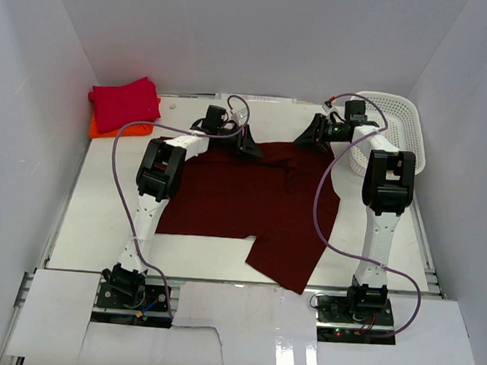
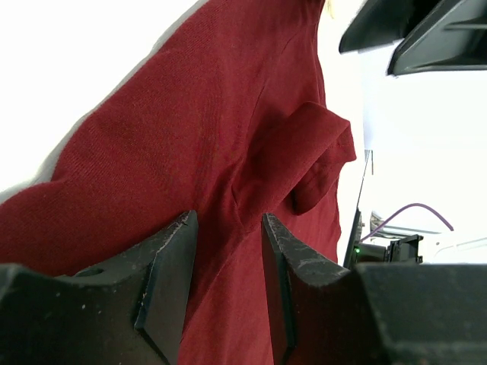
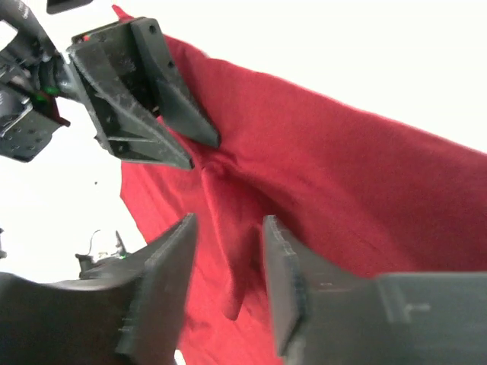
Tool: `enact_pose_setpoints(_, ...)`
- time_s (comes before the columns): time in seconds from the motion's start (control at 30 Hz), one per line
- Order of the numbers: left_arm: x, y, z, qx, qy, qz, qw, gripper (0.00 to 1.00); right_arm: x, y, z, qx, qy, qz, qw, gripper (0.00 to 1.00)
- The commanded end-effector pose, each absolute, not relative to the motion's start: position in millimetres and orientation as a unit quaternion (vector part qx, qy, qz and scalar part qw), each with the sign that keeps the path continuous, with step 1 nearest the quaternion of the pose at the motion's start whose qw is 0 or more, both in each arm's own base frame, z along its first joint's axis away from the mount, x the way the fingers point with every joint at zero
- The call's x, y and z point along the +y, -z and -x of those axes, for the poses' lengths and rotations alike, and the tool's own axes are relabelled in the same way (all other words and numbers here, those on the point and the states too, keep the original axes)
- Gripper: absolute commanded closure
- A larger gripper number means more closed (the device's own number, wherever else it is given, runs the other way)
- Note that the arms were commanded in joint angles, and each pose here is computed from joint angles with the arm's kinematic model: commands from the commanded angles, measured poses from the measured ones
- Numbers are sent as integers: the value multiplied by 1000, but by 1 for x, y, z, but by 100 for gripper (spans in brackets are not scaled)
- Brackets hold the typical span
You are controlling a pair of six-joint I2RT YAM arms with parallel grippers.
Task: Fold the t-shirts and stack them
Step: Fold the flattened tshirt in 1/3 of the way
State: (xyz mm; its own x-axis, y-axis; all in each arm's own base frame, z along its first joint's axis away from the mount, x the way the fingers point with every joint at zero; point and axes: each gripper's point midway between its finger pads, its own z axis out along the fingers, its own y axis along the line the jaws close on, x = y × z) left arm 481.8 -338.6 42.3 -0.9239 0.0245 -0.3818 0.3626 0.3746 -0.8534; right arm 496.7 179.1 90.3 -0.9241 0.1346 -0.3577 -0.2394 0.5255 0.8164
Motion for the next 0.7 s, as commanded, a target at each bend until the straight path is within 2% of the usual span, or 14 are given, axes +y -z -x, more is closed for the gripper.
enact_pose_setpoints(0.0,-341,-30,-468,823,538,-122,135,50,181,-107,-510,852,-461,66,239,50)
enact_pose_setpoints(0.1,-342,-29,-467,823,537,-123,136,50,190,-111,-495,879,-382,123,257,43)
enact_pose_setpoints(0.33,-342,-31,-469,824,535,-124,138,50,198,-116,-449,895,-178,238,332,43)
enact_pose_setpoints(0.37,-342,-31,-469,825,534,-124,139,50,200,-133,-449,882,-160,250,366,43)
enact_pose_setpoints(0.47,-342,-31,-469,825,532,-125,140,50,207,-140,-432,868,-117,281,393,44)
enact_pose_setpoints(0.67,-341,-31,-469,826,533,-124,139,50,209,-145,-408,849,-50,328,412,50)
